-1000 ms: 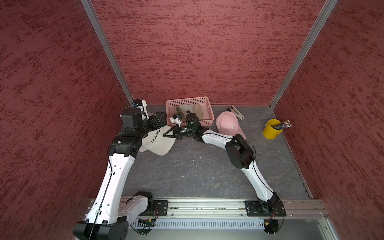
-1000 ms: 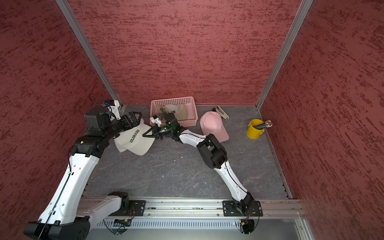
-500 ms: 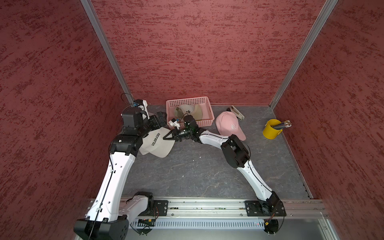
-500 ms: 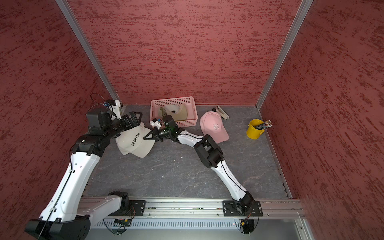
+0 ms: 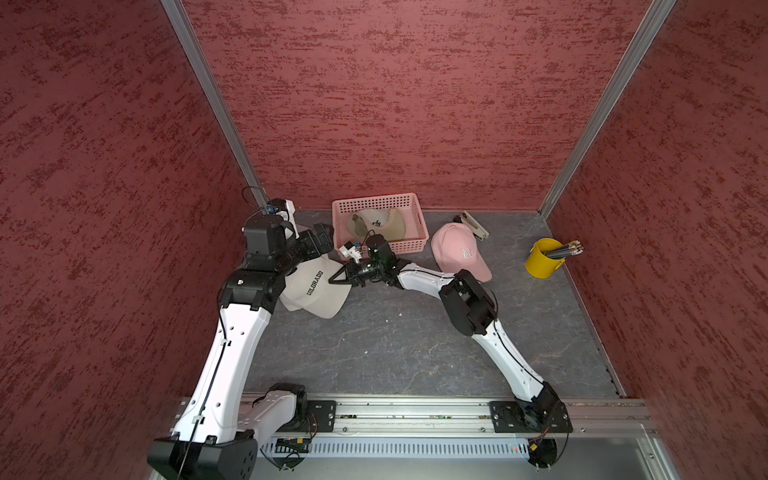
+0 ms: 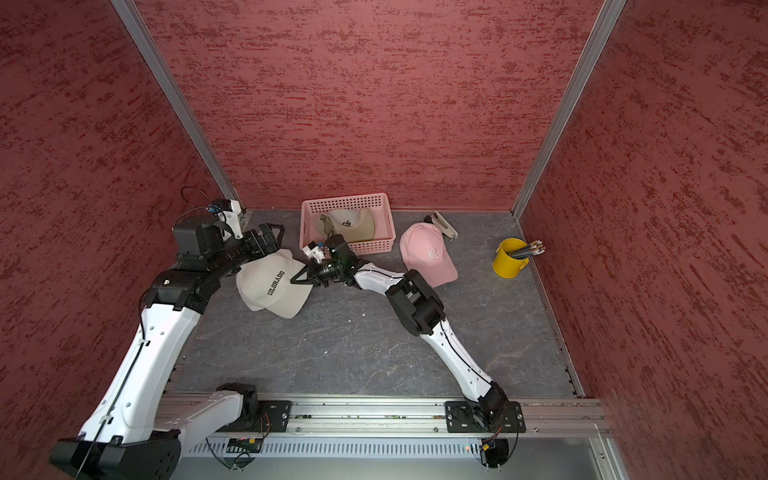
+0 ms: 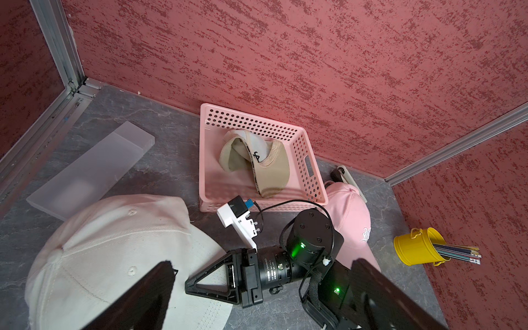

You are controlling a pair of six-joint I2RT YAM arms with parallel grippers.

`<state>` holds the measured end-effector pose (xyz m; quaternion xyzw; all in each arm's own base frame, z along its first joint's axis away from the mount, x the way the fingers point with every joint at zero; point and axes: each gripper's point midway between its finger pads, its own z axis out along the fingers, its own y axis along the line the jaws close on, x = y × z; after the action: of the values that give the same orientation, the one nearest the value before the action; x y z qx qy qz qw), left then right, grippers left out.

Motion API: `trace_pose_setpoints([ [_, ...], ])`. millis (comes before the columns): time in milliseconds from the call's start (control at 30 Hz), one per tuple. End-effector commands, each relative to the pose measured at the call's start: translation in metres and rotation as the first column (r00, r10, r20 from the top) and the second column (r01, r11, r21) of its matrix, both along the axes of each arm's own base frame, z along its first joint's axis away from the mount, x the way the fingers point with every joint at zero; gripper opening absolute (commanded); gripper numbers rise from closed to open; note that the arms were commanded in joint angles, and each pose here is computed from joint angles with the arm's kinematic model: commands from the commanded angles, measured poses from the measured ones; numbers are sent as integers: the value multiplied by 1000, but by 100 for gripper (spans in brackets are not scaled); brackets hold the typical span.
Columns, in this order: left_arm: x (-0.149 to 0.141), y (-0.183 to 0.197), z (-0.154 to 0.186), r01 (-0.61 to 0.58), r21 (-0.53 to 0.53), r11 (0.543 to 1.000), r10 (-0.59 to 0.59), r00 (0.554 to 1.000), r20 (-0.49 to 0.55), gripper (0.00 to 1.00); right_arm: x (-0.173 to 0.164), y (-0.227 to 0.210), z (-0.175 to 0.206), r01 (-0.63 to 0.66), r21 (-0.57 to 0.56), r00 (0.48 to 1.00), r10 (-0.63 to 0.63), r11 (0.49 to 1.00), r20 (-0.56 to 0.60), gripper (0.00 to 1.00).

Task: Turn the baseball cap inside out
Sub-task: Place the baseball cap at the center of the board.

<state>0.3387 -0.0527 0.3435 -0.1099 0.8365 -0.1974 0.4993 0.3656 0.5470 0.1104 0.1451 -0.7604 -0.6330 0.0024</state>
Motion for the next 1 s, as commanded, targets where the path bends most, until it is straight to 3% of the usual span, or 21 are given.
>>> trace_pose_setpoints([
  [0, 3, 4, 5, -9, 11, 1000, 9, 999, 34, 100, 3, 6, 6, 9, 11, 998, -9, 1000, 63, 11],
  [233, 3, 4, 6, -10, 9, 1000, 10, 999, 38, 100, 5, 2, -3, 31, -31, 995, -28, 999, 98, 38],
  [467, 2, 4, 8, -10, 10, 1000, 9, 999, 40, 100, 5, -9, -19, 55, -144, 988, -32, 988, 152, 53],
  [667, 2, 6, 7, -6, 37, 999, 5, 1000, 26, 100, 6, -39, -41, 97, -322, 968, -13, 942, 252, 63],
  [800, 3, 8, 6, -18, 59, 998, 17, 1000, 20, 100, 7, -59, -40, 142, -406, 939, 7, 903, 344, 67],
  [867, 3, 8, 6, -14, 63, 998, 13, 1000, 17, 100, 7, -68, -37, 161, -442, 923, 23, 882, 383, 76],
  [967, 4, 8, 7, -10, 73, 997, 9, 1000, 14, 100, 6, -83, -36, 173, -501, 904, 66, 848, 423, 77],
])
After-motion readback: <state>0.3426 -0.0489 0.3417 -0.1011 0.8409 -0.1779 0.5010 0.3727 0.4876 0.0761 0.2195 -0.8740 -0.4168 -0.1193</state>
